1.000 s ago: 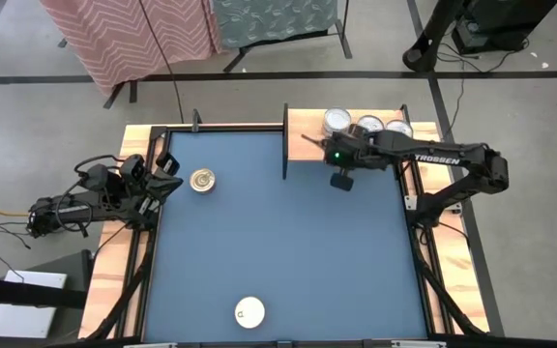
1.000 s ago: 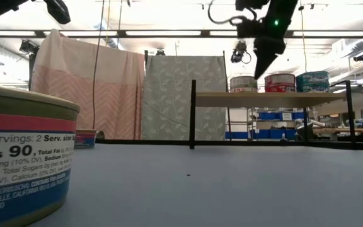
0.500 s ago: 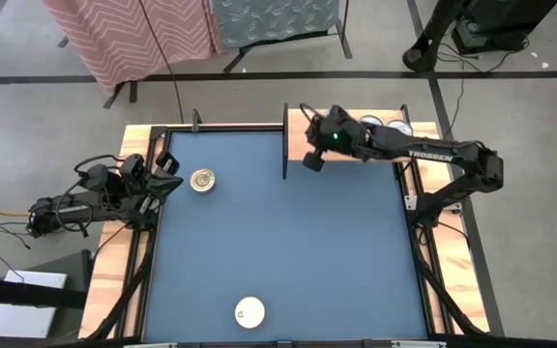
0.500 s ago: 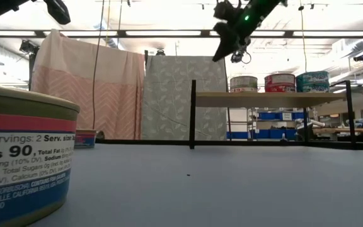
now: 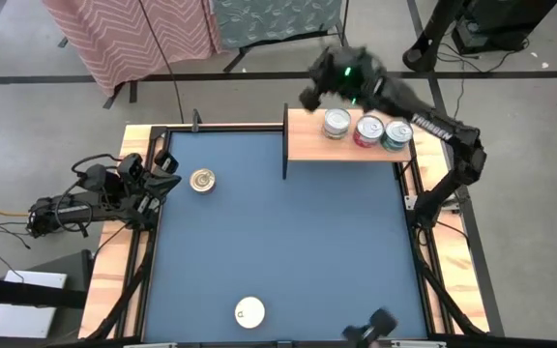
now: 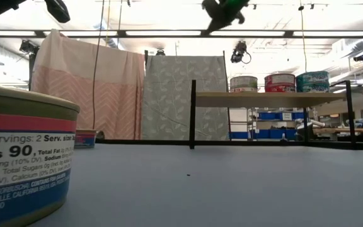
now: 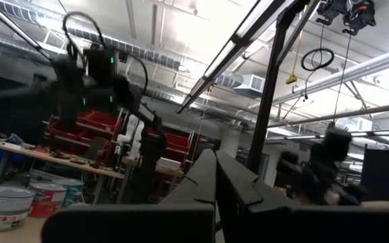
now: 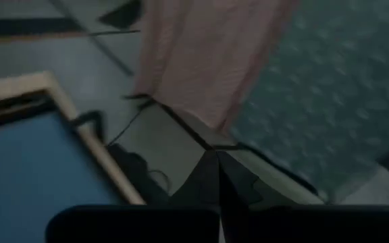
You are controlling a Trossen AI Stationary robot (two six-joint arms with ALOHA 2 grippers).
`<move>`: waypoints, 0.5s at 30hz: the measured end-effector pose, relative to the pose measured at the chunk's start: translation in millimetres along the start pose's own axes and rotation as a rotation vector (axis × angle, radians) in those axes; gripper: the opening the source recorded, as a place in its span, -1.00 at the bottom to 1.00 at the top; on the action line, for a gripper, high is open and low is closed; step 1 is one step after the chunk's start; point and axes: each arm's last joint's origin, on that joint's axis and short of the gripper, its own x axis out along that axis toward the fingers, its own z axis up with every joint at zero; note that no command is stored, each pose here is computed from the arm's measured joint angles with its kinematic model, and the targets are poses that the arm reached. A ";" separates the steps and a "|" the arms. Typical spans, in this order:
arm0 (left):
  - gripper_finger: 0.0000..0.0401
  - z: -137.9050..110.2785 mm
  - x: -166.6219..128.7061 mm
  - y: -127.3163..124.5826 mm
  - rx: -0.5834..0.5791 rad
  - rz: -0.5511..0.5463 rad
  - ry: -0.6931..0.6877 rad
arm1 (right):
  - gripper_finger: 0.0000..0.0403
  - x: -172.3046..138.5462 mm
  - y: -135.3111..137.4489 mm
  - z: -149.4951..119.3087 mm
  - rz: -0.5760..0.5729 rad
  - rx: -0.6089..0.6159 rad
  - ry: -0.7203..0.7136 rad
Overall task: Stack canned seafood by type on shelf
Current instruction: Adjust the stacked tuna cans on the shelf
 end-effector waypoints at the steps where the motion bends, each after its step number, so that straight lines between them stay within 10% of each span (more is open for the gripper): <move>1: -0.98 0.0 0.0 0.1 0.002 0.002 -0.001 | -0.99 -1.0 -10.2 6.2 -0.031 0.026 0.012; 15: -0.98 0.2 0.0 0.5 0.030 0.019 -0.008 | -0.99 54.7 -73.8 -21.6 -0.128 0.351 0.354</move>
